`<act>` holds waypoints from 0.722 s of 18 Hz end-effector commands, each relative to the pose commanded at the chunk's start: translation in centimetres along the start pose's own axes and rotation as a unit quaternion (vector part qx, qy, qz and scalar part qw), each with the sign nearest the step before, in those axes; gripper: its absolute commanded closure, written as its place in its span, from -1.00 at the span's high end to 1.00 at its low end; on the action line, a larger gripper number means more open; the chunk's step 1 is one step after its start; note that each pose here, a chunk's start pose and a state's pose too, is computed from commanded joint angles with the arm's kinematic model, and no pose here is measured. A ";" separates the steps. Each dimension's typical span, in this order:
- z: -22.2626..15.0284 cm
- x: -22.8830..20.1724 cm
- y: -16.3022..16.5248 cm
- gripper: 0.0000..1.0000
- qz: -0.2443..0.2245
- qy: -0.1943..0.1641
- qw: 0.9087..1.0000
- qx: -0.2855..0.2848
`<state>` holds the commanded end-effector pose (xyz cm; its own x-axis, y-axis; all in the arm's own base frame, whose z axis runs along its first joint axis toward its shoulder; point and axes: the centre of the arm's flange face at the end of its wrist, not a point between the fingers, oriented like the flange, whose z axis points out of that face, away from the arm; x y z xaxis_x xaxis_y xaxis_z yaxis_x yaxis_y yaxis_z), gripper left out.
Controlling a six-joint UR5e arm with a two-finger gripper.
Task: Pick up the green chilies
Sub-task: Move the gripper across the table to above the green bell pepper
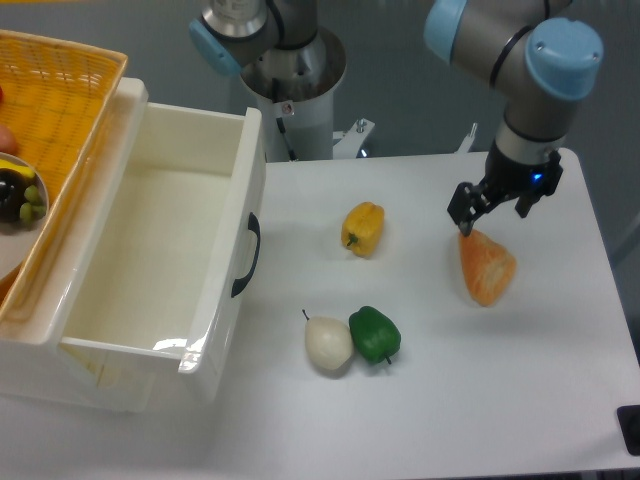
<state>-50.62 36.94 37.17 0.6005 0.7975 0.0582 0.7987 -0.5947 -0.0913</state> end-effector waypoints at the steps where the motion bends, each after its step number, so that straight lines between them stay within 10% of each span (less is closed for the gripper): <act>1: -0.1 0.2 0.0 1.00 -0.006 0.001 1.000 0.002; 13: 3.0 2.7 1.1 1.00 -0.030 0.005 0.999 -0.019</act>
<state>-48.27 38.74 34.24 0.5519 0.8308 0.0719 0.8339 -0.5496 -0.0502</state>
